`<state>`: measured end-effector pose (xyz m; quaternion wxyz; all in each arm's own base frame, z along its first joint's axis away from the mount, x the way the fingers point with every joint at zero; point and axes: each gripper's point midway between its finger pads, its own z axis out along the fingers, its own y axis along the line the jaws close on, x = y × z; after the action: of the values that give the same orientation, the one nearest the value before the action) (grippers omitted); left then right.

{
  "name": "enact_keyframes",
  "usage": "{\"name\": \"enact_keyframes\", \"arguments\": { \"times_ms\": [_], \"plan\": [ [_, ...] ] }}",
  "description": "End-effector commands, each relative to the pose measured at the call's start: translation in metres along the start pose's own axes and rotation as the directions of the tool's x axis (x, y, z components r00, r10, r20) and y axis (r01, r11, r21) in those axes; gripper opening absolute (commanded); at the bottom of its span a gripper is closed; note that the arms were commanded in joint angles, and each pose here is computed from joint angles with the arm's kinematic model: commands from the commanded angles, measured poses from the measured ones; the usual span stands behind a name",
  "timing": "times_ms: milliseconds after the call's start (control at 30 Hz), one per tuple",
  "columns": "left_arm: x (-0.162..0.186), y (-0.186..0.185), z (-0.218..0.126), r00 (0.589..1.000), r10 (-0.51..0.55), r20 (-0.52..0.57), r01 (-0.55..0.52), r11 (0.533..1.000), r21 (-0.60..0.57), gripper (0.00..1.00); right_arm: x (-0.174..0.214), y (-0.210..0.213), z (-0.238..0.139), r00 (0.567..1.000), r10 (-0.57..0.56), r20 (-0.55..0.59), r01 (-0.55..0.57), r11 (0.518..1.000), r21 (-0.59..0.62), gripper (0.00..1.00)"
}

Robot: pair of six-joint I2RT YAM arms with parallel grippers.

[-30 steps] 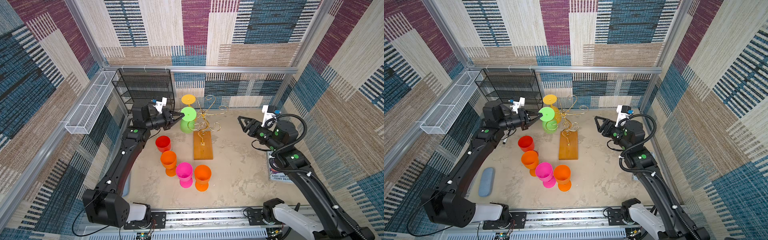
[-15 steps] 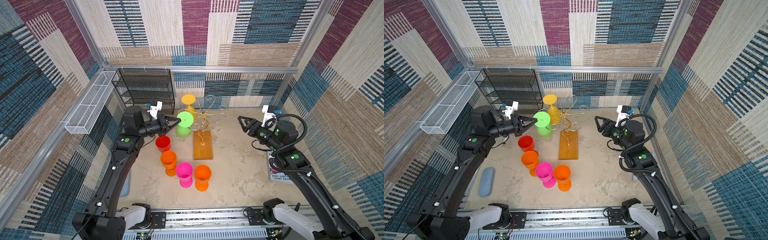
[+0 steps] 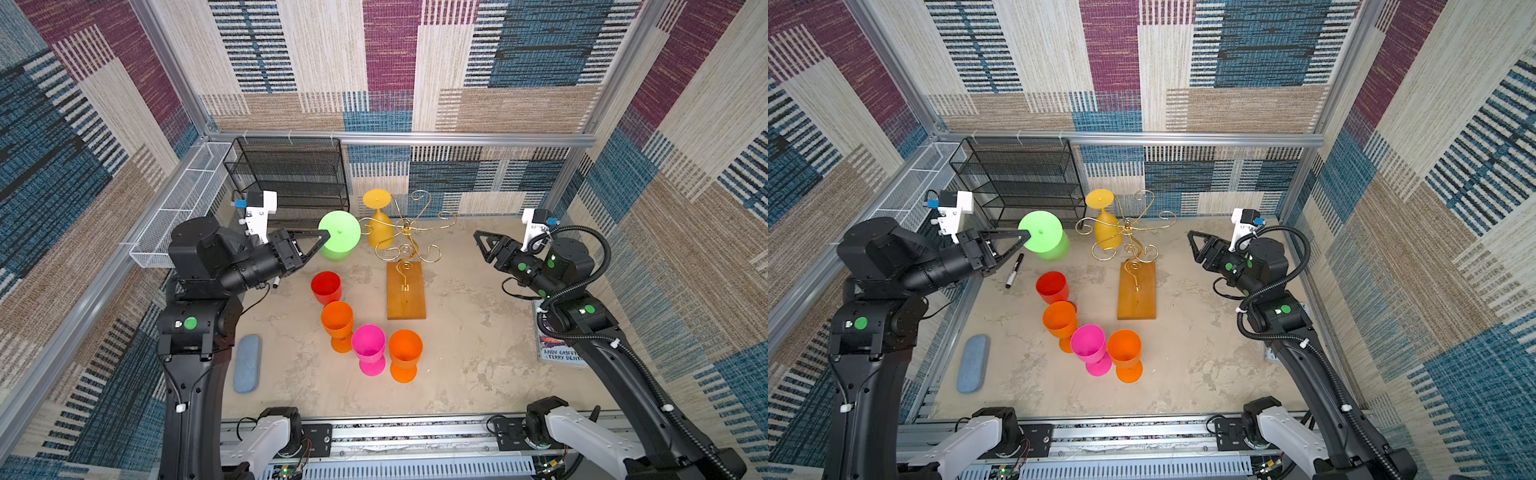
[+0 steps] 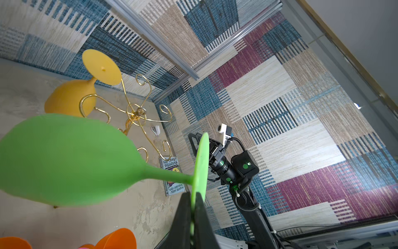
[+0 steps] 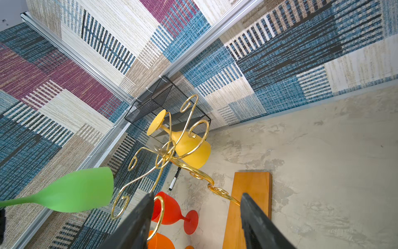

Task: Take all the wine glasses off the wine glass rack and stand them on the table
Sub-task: 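Slide the green glass along the rack hook with the left gripper, then lift the green glass off the rack toward the right gripper with the left gripper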

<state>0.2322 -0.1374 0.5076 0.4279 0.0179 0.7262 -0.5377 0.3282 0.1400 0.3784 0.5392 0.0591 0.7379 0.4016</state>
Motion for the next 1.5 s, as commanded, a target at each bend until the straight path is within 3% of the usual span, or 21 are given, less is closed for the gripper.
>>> {"name": "enact_keyframes", "arguments": {
  "times_ms": [0,167,367,667,833,867,1000,1167,1467],
  "plan": [
    [-0.009,-0.034,-0.006,0.996,0.083,0.027,-0.086,0.99,0.109,0.0,-0.009,0.015,0.0,0.999,-0.007,0.037,0.01,0.997,-0.075,0.65],
    [-0.032,-0.081,-0.009,0.993,0.087,0.084,-0.111,0.934,0.339,0.0,-0.011,0.03,-0.002,0.999,-0.02,0.05,0.028,0.986,-0.162,0.65],
    [-0.038,-0.086,0.01,0.998,0.041,0.058,-0.062,0.896,0.44,0.0,-0.014,0.064,-0.01,0.99,-0.089,0.105,0.121,0.926,-0.358,0.64],
    [-0.023,-0.114,0.05,0.995,-0.032,-0.091,0.086,0.72,0.689,0.0,-0.023,0.094,-0.019,0.974,-0.048,0.223,0.172,0.793,-0.584,0.62],
    [-0.025,-0.094,0.073,0.984,-0.121,-0.13,0.178,0.671,0.72,0.0,-0.025,0.099,-0.035,0.966,0.009,0.257,0.179,0.692,-0.699,0.64],
    [-0.027,-0.088,0.078,0.978,-0.155,-0.138,0.206,0.65,0.731,0.0,-0.026,0.097,-0.042,0.964,0.045,0.261,0.167,0.661,-0.731,0.64],
    [-0.031,-0.073,0.09,0.949,-0.249,-0.195,0.304,0.542,0.784,0.0,-0.027,0.07,-0.037,0.969,0.156,0.19,0.051,0.626,-0.778,0.65],
    [-0.018,-0.067,0.109,0.933,-0.267,-0.241,0.351,0.526,0.775,0.0,-0.023,0.062,-0.034,0.968,0.227,0.105,-0.029,0.518,-0.855,0.64],
    [-0.005,-0.059,0.131,0.913,-0.284,-0.291,0.402,0.524,0.751,0.0,-0.029,0.072,-0.031,0.976,0.154,0.154,0.049,0.533,-0.845,0.64]
  ]
}}
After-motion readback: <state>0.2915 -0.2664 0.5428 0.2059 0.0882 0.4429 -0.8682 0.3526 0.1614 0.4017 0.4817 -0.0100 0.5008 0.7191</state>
